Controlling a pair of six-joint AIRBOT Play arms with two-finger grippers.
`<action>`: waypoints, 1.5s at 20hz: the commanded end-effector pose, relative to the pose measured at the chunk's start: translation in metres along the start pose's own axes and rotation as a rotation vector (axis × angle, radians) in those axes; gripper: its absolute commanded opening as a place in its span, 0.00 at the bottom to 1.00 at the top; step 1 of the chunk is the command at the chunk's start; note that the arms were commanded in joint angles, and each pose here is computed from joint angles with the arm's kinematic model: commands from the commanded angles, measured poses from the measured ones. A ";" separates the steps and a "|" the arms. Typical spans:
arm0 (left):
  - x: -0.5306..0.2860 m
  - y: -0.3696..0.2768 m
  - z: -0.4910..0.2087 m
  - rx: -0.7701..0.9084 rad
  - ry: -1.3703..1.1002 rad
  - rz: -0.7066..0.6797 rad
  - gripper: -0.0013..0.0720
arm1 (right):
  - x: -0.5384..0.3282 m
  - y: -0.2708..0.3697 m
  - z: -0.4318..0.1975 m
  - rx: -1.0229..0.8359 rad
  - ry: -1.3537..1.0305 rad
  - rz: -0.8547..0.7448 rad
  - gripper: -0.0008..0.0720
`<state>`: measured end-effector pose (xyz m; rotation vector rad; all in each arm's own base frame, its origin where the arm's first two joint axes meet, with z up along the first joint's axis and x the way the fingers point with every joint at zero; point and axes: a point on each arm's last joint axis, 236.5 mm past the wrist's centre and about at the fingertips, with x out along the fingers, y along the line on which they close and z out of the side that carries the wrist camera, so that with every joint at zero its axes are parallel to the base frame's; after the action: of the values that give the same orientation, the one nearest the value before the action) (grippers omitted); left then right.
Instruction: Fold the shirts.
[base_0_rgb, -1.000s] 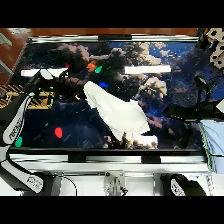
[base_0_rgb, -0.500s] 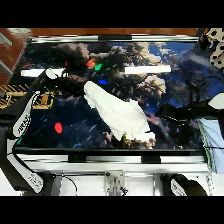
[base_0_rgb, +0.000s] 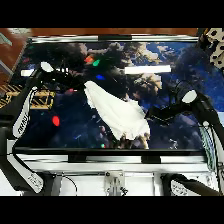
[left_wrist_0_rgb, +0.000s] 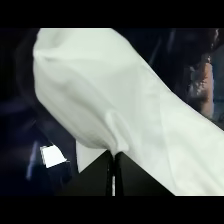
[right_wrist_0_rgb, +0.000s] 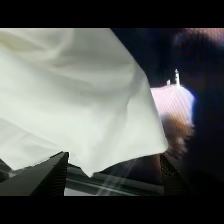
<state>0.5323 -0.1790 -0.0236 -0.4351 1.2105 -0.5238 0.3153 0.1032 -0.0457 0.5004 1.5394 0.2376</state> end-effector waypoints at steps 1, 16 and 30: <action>-0.007 -0.009 -0.006 0.040 0.038 -0.018 0.06 | 0.028 -0.006 0.008 0.062 0.033 0.016 0.95; -0.176 -0.131 0.046 0.412 -0.372 -0.012 0.06 | -0.133 0.131 0.042 -0.458 -0.385 0.274 0.10; -0.466 -0.290 -0.092 0.849 -0.929 0.099 0.06 | -0.449 0.195 -0.097 -0.662 -1.245 0.070 0.11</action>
<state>0.3018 -0.1377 0.4965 0.0861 -0.0488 -0.5763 0.2531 0.0959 0.4596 0.0952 0.1168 0.4152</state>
